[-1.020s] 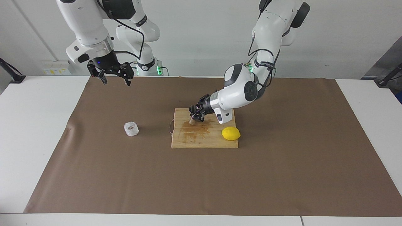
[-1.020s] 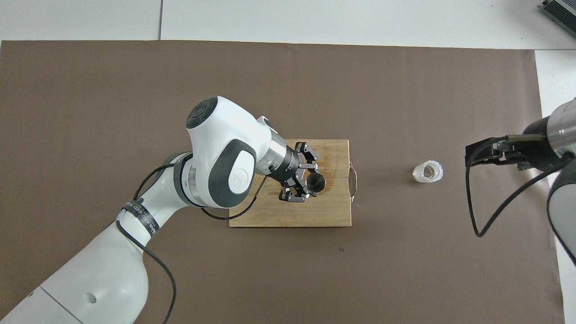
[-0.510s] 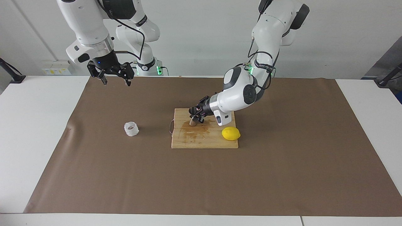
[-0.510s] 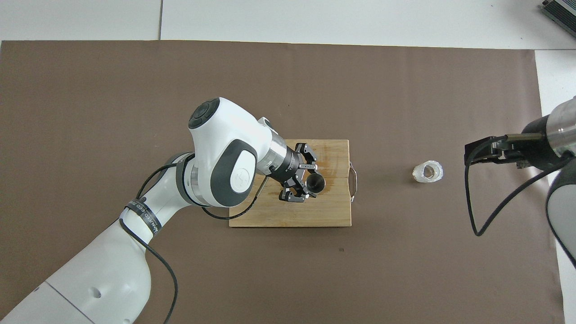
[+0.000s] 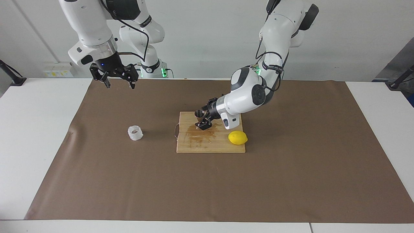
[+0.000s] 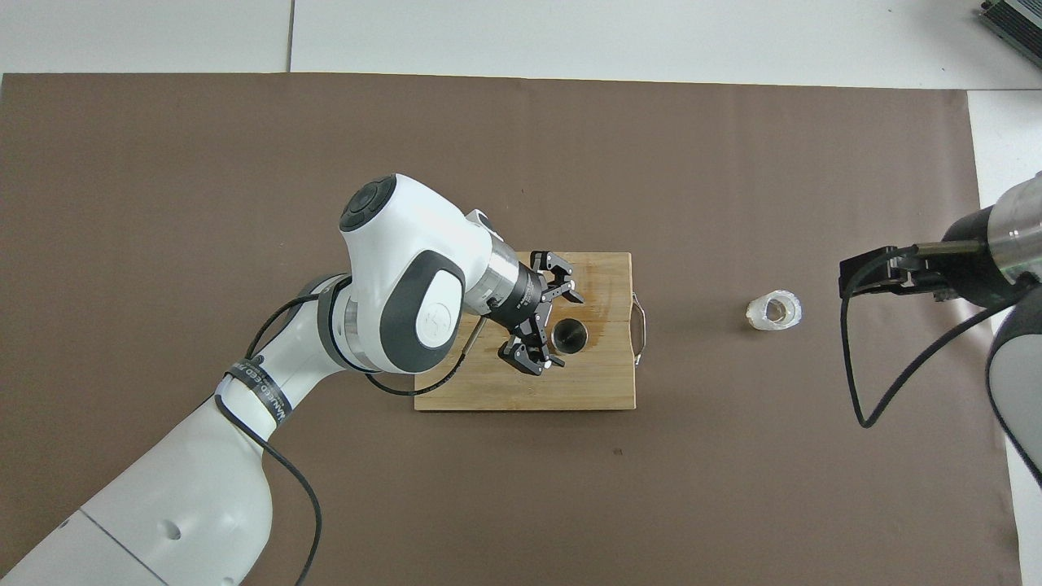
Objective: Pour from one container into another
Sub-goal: 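Release and withdraw the left gripper while the right gripper reaches the white cup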
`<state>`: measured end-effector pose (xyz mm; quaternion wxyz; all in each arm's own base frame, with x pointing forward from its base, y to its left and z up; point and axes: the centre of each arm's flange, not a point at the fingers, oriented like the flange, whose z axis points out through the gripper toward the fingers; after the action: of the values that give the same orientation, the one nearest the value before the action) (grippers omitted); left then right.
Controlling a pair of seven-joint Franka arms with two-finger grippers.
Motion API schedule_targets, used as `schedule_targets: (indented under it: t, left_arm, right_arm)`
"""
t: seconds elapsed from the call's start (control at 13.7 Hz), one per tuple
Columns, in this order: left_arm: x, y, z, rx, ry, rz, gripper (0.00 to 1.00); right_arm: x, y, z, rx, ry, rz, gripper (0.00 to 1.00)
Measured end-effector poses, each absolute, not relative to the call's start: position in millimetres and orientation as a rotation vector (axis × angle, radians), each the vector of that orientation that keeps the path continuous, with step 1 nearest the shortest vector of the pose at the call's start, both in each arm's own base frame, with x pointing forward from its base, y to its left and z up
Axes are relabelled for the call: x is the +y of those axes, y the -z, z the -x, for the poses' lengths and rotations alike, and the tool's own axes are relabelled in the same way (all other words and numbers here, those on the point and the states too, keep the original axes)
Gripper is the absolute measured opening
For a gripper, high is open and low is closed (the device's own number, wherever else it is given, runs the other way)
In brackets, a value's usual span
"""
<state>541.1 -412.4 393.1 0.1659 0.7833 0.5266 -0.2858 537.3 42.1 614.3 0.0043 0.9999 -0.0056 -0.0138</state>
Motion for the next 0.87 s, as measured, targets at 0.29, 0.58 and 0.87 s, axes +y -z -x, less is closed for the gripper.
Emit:
schedule_targets:
  t: [0.29, 0.58, 0.87]
  left_arm:
    - [-377, -449, -569, 1.467, 0.619, -2.407, 1.00]
    - [-322, -496, -582, 1.493, 0.363, -2.556, 1.00]
    - [-251, -523, -589, 1.428, 0.256, -2.724, 1.00]
  right_arm:
    - [41, -602, -542, 0.261, 0.010, -3.124, 1.00]
    - [25, -579, -547, 0.651, -0.004, -3.067, 1.00]
    - [19, -548, -548, 1.200, 0.009, -2.899, 1.00]
